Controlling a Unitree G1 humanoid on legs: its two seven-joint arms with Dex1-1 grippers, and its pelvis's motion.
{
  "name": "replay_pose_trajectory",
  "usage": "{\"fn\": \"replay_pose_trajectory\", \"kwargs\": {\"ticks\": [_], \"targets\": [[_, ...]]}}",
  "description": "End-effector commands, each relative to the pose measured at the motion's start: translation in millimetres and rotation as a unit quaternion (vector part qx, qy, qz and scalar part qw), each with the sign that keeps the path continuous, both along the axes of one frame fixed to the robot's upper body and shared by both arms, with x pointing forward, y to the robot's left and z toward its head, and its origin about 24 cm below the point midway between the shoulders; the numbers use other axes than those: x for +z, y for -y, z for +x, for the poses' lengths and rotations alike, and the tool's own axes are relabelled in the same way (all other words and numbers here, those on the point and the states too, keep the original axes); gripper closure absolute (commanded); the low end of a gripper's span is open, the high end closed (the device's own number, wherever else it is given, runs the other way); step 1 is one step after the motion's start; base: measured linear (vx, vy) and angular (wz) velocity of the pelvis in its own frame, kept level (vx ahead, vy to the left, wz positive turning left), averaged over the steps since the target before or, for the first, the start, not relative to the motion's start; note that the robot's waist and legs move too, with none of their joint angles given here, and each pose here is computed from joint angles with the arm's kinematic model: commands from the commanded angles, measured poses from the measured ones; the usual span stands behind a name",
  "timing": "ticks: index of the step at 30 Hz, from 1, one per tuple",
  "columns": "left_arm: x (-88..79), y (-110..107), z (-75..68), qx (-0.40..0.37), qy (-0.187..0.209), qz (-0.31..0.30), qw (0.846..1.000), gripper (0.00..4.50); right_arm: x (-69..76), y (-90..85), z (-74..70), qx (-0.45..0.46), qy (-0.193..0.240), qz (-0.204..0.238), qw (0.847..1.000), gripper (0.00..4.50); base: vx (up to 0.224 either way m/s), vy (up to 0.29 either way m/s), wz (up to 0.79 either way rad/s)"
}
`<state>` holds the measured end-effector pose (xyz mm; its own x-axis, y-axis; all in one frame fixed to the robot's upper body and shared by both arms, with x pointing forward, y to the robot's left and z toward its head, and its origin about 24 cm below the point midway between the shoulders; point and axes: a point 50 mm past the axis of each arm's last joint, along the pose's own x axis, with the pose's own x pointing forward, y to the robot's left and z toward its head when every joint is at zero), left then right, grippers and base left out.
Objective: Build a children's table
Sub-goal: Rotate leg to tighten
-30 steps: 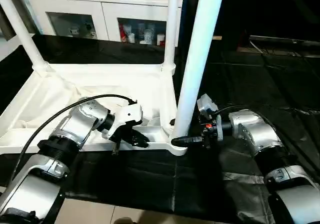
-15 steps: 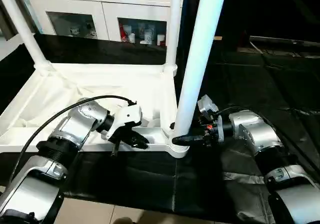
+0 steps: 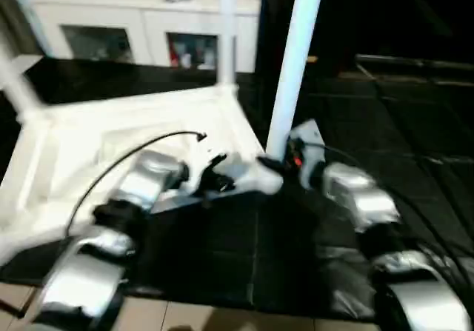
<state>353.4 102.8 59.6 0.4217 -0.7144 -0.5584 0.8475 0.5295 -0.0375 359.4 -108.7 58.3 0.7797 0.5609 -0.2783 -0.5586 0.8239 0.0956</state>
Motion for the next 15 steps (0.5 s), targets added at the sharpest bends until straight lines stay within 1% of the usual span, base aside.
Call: {"fn": "replay_pose_trajectory", "kwargs": {"ticks": [1, 2, 3, 6, 7, 8, 9, 10, 11, 12, 13, 15], "targets": [[22.8, 19, 12.4, 0.039, 0.059, -0.034, 0.997, 4.5, -7.4, -52.1, -13.5, 0.092, -0.026, 0.031, 0.995, 2.16, 0.0, 0.0, 0.0], [23.7, 19, 11.7, 0.033, 0.06, -0.032, 0.997, 4.5, -4.3, -55.6, -15.7, 0.111, -0.008, 0.03, 0.993, 1.97, 0.0, 0.0, 0.0], [23.3, 18, 11.1, 0.028, 0.06, -0.029, 0.997, 4.5, -4.2, -55.9, -17.1, 0.121, -0.003, 0.027, 0.992, 1.85, 0.0, 0.0, 0.0], [22.0, 15, 9.9, 0.02, 0.058, -0.023, 0.998, 4.5, -5.8, -54.1, -19.1, 0.129, -0.003, 0.021, 0.991, 1.83, 0.0, 0.0, 0.0], [21.5, 14, 9.5, 0.018, 0.055, -0.022, 0.998, 4.5, -6.2, -52.3, -19.4, 0.129, -0.003, 0.021, 0.991, 1.76, 0.0, 0.0, 0.0], [20.9, 10, 8.7, 0.014, 0.052, -0.02, 0.998, 4.5, -6.5, -48.6, -19.8, 0.132, -0.002, 0.022, 0.991, 1.44, 0.0, 0.0, 0.0], [20.0, 6, 7.4, 0.005, 0.049, -0.016, 0.999, 4.5, -6.5, -42.8, -20.7, 0.142, 0.003, 0.021, 0.99, 1.44, 0.0, 0.0, 0.0], [20.0, 6, 7.4, 0.005, 0.049, -0.016, 0.999, 4.5, -6.5, -42.8, -20.7, 0.142, 0.003, 0.021, 0.99, 1.37, 0.0, 0.0, 0.0], [18.2, 0, 4.6, -0.017, 0.046, -0.008, 0.999, 4.5, -7.0, -32.0, -22.1, 0.152, 0.002, 0.021, 0.988, 1.23, 0.0, 0.0, 0.0], [17.6, -2, 3.2, -0.028, 0.045, -0.005, 0.999, 4.5, -6.2, -28.0, -22.3, 0.159, 0.004, 0.023, 0.987, 1.09, 0.0, 0.0, 0.0], [17.3, -4, 2.1, -0.039, 0.046, -0.003, 0.998, 4.5, -5.5, -25.1, -22.7, 0.166, 0.005, 0.024, 0.986, 1.09, 0.0, 0.0, 0.0], [16.7, -7, -1.1, -0.064, 0.041, -0.002, 0.997, 4.5, -3.3, -17.4, -23.5, 0.186, 0.011, 0.026, 0.982, 0.95, 0.0, 0.0, 0.0]]}}
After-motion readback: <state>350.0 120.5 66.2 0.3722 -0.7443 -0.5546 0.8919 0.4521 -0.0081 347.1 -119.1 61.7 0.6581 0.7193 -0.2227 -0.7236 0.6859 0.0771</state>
